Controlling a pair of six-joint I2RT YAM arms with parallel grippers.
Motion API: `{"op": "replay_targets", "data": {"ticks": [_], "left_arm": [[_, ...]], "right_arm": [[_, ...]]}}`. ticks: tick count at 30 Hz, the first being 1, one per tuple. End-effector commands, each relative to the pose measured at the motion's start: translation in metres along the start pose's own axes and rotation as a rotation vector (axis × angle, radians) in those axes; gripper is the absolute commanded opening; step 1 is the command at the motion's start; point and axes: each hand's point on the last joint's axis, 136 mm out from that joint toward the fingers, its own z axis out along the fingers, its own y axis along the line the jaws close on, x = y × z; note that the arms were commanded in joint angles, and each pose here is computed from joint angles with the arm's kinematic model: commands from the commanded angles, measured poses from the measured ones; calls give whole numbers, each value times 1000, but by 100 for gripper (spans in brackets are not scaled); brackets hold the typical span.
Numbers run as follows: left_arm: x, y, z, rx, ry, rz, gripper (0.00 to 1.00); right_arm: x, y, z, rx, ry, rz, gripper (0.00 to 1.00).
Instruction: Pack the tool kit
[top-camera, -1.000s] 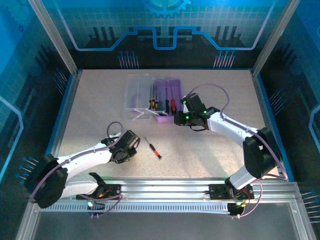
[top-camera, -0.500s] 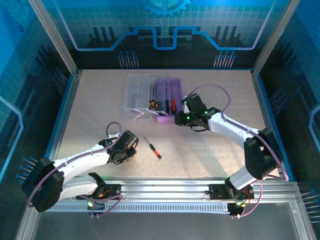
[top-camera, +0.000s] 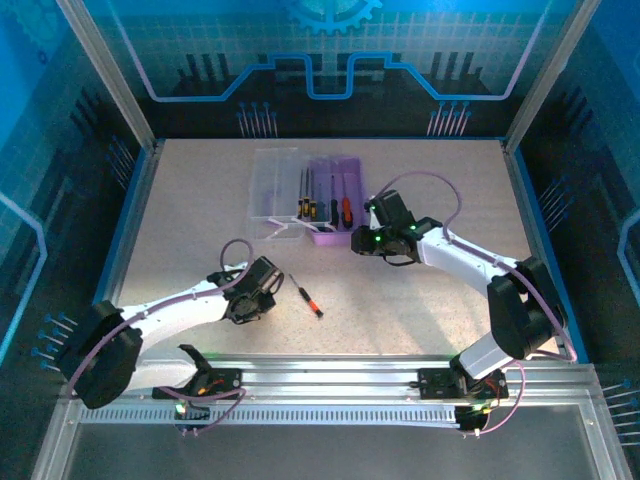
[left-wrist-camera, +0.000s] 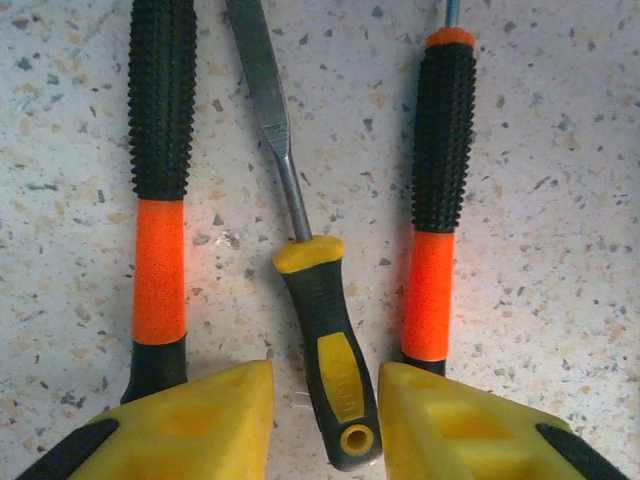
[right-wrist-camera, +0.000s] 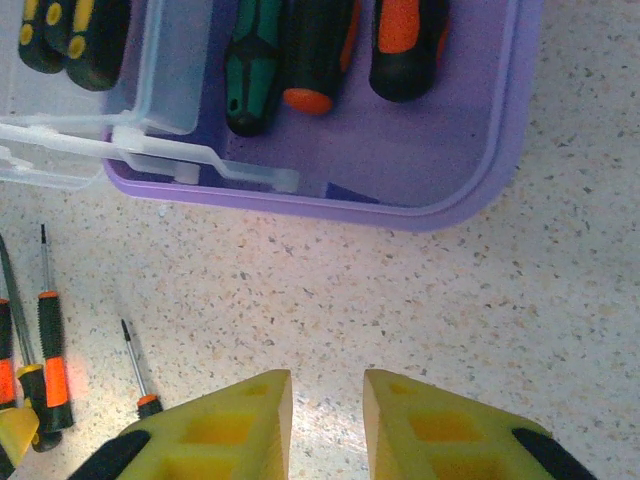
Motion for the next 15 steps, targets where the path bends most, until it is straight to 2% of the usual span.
{"op": "replay_targets", "data": {"ticks": [1, 10, 15], "left_arm": [[2, 0, 3, -18, 10, 37, 30], [5, 1, 9, -25, 22, 73, 28], [3, 3, 8, -31, 8, 107, 15]], "right_arm": [[-6, 1, -6, -32, -25, 16, 27], [-6, 0, -6, -32, -25, 19, 27], [-7, 1, -8, -36, -29, 25, 27]]}}
